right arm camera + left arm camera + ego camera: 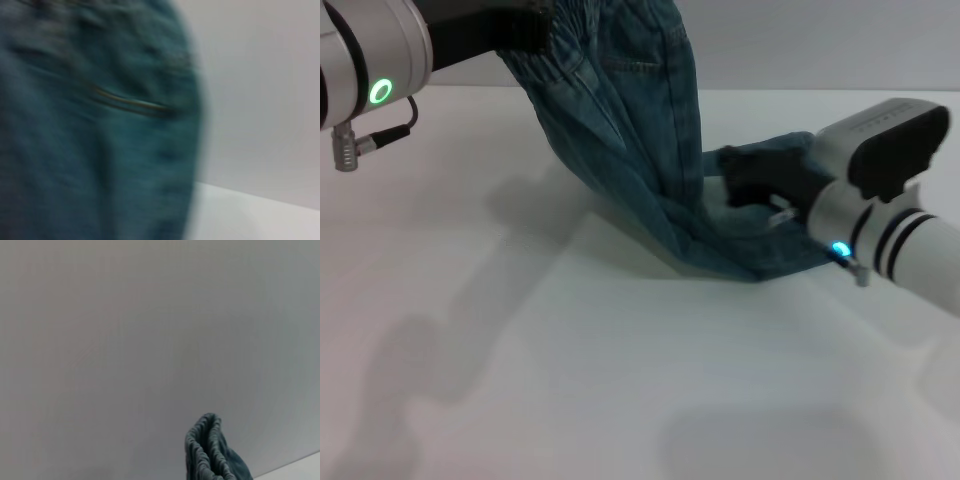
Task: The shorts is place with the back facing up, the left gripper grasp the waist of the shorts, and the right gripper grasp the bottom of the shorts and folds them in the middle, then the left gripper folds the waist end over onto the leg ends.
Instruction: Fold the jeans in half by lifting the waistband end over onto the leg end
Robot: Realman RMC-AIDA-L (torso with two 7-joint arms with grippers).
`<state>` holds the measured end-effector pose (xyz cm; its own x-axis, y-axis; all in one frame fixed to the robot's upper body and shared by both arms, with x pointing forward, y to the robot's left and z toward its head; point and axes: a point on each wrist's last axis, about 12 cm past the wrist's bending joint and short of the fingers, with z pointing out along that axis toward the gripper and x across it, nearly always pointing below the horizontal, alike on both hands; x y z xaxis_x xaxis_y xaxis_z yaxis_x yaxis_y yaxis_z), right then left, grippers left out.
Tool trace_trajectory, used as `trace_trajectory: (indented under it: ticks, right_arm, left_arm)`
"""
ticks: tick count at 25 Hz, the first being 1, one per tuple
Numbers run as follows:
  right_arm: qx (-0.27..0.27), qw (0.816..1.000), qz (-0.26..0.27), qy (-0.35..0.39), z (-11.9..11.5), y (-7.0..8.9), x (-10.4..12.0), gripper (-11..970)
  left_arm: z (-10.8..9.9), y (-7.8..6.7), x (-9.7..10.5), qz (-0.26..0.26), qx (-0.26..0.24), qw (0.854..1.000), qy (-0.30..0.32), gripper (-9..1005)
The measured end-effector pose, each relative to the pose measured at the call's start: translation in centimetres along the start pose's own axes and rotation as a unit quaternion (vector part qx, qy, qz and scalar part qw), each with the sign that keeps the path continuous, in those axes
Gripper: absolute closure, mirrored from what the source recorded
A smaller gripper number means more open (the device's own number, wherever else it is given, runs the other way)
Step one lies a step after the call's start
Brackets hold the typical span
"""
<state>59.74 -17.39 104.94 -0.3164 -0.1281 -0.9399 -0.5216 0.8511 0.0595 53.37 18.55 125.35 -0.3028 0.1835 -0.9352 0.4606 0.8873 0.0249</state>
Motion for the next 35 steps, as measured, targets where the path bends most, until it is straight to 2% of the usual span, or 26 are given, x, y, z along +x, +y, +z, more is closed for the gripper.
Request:
trace_trajectory:
  ticks: [2,4,6,12,14,17,22,27,31,35]
  right_arm:
    - [0.022,1.000,0.006,0.005,-0.5,-1.1,0.2,959]
    - [0.027,1.000,0.013,-0.005,-1.1,-1.3,0.0,959]
    - [0.015,1.000,0.014,-0.021,-1.6,-0.4,-0.4,959]
    - [-0.049,0.998,-0.012,-0.041,-2.1,4.5,-0.9,959]
    - [-0.065,0.997,-0.021,-0.037,-1.9,5.5,-0.9,959]
    - [-0.074,0.997,-0.030,-0.024,-1.1,6.1,-1.0,959]
    - [-0.076,0.997,-0.031,-0.004,0.2,5.7,-1.0,959]
    - [-0.059,0.998,-0.030,0.016,0.7,4.6,-0.6,959]
    - [-0.019,0.999,-0.027,0.039,0.5,2.9,0.0,959]
    - [0.035,0.997,-0.028,0.065,0.0,0.7,0.6,960]
  left_arm:
    - [0.0,0.0,0.0,0.003,0.002,1.000,0.000,902]
    - [0.1,-0.1,-0.1,0.005,0.004,1.000,-0.001,902]
    - [0.1,-0.1,-0.2,0.006,0.005,1.000,-0.002,902]
    - [0.3,-0.3,-0.4,0.009,0.007,1.000,-0.006,902]
    - [0.3,-0.3,-0.5,0.009,0.007,1.000,-0.008,903]
    - [0.2,-0.3,-0.6,0.010,0.008,1.000,-0.010,903]
    - [0.1,-0.5,-0.8,0.009,0.012,1.000,-0.015,903]
    - [0.0,-0.5,-0.9,0.006,0.016,1.000,-0.018,903]
    - [0.0,-0.3,-1.0,0.005,0.012,1.000,-0.018,904]
    - [0.0,-0.3,-1.0,0.005,0.013,1.000,-0.017,904]
